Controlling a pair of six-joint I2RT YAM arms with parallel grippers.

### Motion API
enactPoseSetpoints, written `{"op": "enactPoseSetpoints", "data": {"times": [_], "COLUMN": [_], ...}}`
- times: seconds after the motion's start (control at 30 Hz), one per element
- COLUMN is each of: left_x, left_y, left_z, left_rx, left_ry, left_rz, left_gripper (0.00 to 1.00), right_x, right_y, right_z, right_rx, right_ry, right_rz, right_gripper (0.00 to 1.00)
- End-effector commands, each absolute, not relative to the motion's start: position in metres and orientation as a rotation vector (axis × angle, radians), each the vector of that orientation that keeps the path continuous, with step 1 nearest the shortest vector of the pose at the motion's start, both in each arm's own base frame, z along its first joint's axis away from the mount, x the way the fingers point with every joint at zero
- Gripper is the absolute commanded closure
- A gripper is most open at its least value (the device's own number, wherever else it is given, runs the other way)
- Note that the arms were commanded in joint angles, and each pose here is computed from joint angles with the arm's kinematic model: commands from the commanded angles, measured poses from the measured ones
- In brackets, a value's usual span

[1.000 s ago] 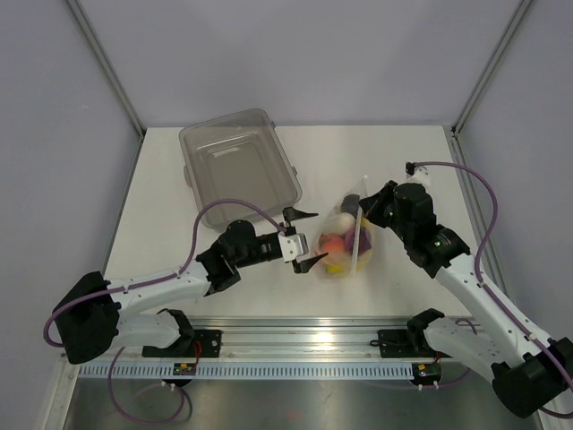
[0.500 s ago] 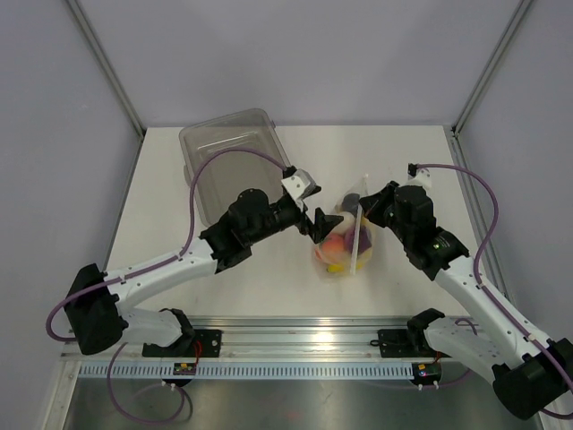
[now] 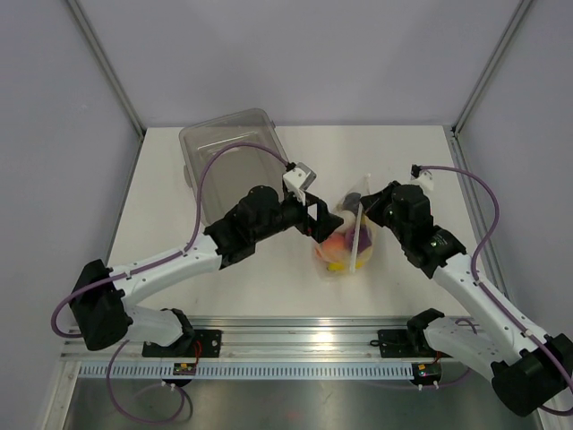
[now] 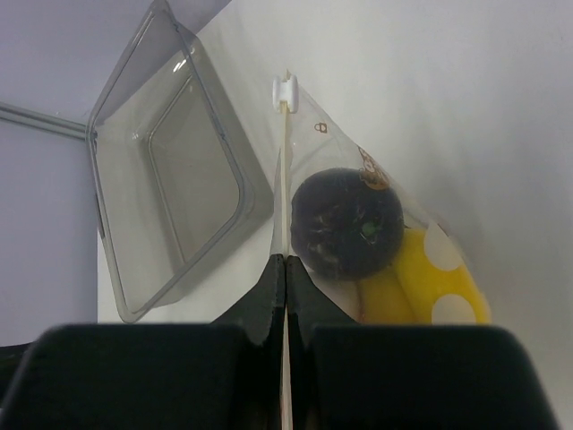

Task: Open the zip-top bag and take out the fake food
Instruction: Pick up the zipper food storage bag at the center of the board.

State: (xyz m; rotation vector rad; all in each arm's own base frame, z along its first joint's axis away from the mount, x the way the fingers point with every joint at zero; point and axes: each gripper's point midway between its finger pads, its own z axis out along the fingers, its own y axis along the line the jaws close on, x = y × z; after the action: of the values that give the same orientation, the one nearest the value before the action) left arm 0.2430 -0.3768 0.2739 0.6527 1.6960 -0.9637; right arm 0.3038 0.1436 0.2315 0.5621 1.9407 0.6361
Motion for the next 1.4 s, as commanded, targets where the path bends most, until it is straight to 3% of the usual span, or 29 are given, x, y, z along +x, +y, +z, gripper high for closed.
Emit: {"op": "enactPoseSetpoints", "data": {"times": [0.0,0.5,1.0,1.03,1.07,1.23,1.27,1.37], "left_x": [0.249,0.223,0.233,0.234,0.235,0.235,0.234,0.232], "left_y": [-0.367,-0.409,-0.432,-0.433,-0.435,-0.440,-0.440,-0.441], "left_z": [0.291,0.280,0.253,0.250,0.251,0.248,0.247,0.246], "left_rx": [0.576,0.719,0.709,0.710,0.707,0.713,0.717,0.735], "left_ry": [1.653,1.646,1.724,1.731,1.731,1.738,1.738,1.740], "left_rz": [-0.964,-0.474,-0.391,-0.385,-0.385,-0.390,-0.394,-0.408], "left_gripper": [0.01,0.01,0.13,0.15,0.25,0.48,0.59,0.77], "right_x": [0.315,0.313,0.304,0.303,0.303,0.301,0.301,0.300], "right_y": [0.140,0.142,0.142,0.143,0.143,0.143,0.144,0.144], "right_z": [0.256,0.257,0.263,0.264,0.264,0.263,0.264,0.265], "right_rx": [0.644,0.772,0.761,0.760,0.757,0.756,0.751,0.745], "right_ry": [1.854,1.866,1.852,1.853,1.853,1.850,1.848,1.848], "right_rz": [0.659,0.705,0.754,0.758,0.761,0.773,0.776,0.780], "right_gripper": [1.00,1.00,1.00,1.00,1.00,1.00,1.00,1.00]}}
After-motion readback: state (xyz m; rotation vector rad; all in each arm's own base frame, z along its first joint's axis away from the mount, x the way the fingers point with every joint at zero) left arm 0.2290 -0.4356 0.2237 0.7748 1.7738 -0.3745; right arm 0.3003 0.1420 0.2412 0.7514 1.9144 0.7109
